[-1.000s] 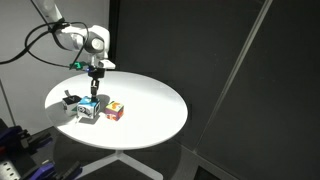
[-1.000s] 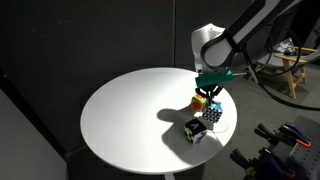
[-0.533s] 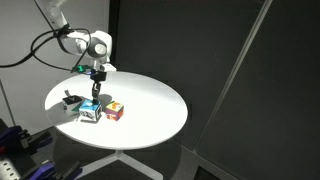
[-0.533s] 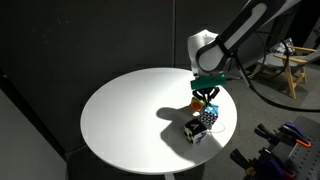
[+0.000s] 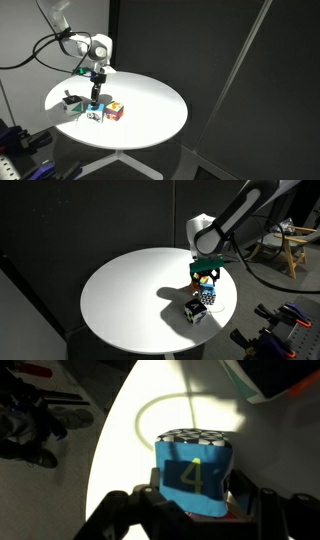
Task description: Pick up the block with a number image and move it to the right of the table and then pick it up again and move it back to its original position
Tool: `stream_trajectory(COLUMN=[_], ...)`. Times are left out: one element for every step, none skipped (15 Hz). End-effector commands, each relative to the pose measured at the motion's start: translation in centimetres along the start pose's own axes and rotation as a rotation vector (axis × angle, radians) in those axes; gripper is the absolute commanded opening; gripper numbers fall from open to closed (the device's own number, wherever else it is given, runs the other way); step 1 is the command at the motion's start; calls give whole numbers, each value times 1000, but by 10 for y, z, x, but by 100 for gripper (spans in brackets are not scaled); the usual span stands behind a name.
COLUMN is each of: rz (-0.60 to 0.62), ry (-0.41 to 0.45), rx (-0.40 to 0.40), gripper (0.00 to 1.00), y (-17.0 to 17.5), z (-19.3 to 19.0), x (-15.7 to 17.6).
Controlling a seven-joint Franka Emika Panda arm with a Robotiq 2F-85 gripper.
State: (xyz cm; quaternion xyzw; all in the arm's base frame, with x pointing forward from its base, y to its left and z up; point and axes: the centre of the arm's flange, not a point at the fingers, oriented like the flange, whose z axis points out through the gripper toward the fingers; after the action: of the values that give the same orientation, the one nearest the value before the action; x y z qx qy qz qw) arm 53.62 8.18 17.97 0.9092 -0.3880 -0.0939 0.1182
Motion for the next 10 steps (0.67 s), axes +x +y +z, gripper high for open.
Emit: stream_trajectory(rz=[-79, -114, -160, -203, -257, -314, -356, -399, -439, -474], ry=[18, 31, 44, 55, 71, 87, 99, 109, 116, 125], rx=[-7, -9, -14, -19, -23, -21, -22, -20, -16, -10], gripper=[100, 100, 100, 100, 100, 100, 100, 100, 100, 100], y=[3, 4, 6, 8, 11, 15, 16, 20, 25, 29], z=[-7, -7, -8, -8, -9, -11, -11, -13, -15, -18], x=[-6, -8, -11, -14, -17, -21, -23, -26, -29, -31])
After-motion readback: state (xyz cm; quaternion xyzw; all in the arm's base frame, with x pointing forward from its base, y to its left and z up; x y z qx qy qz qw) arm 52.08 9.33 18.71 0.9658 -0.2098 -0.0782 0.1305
